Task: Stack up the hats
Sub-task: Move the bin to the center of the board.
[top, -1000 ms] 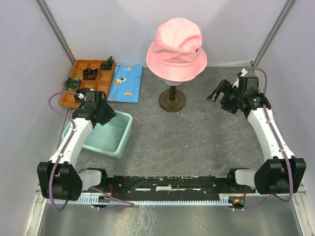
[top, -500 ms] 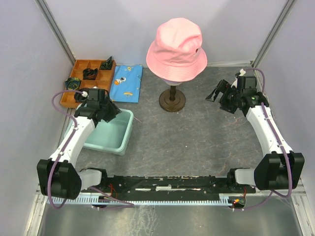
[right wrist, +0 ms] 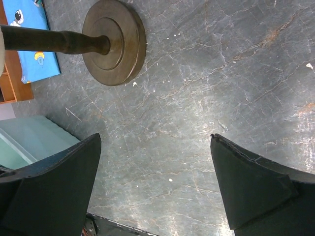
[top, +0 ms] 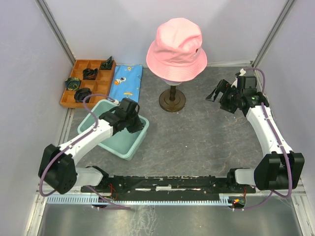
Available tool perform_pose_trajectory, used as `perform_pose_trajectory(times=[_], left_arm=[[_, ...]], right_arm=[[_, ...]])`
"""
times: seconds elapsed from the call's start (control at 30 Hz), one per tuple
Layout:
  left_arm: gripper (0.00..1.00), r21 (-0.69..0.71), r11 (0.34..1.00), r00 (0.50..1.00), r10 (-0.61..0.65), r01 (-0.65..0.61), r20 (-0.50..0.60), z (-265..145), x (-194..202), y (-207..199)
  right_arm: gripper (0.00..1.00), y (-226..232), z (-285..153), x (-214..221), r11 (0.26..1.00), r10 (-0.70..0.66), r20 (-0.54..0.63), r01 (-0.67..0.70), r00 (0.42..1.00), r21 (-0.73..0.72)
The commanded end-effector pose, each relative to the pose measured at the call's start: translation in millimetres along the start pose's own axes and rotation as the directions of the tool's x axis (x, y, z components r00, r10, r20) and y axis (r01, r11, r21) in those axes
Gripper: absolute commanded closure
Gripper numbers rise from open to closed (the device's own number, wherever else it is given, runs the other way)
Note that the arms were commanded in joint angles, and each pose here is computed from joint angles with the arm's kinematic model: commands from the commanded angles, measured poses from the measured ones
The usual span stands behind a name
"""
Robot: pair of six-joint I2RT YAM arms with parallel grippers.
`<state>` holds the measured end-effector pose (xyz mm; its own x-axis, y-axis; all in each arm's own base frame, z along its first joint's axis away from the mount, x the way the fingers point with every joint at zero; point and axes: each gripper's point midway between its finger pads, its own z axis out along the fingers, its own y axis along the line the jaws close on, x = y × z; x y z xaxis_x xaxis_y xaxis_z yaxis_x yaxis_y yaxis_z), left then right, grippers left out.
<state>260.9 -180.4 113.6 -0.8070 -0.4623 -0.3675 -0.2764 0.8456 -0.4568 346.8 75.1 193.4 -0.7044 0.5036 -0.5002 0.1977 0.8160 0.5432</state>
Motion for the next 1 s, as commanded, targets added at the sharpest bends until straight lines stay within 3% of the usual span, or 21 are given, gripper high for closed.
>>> perform_pose_trajectory(times=[0.0, 0.2, 0.53, 0.73, 0.97], left_arm=[[0.92, 0.162, 0.986, 0.999, -0.05, 0.052, -0.011, 1.1, 5.1, -73.5], [0.92, 0.299, 0.953, 0.998, -0.044, 0.055, -0.042, 5.3, 25.4, -151.7], [0.91, 0.451, 0.892, 0.999, -0.034, 0.03, 0.0, 18.9, 3.8, -236.2], [0.9, 0.466, 0.884, 0.995, -0.006, -0.042, 0.1, -11.7, -7.0, -222.4], [0.87, 0.399, 0.91, 0.958, -0.005, -0.115, 0.288, -78.0, -33.0, -167.3]], right_arm=[[0.01, 9.7, -13.5, -22.9, 0.999, -0.044, 0.087, 0.045, 0.995, -0.011], [0.01, 11.0, -13.3, -30.0, 0.998, -0.055, 0.095, 0.056, 0.994, -0.004], [0.01, 8.7, -13.9, -28.2, 0.998, -0.066, 0.085, 0.066, 0.994, 0.005], [0.01, 7.9, -12.2, -27.9, 0.998, -0.07, 0.08, 0.07, 0.994, 0.007], [0.01, 4.8, -8.9, -24.3, 0.998, -0.063, 0.074, 0.063, 0.995, 0.01]])
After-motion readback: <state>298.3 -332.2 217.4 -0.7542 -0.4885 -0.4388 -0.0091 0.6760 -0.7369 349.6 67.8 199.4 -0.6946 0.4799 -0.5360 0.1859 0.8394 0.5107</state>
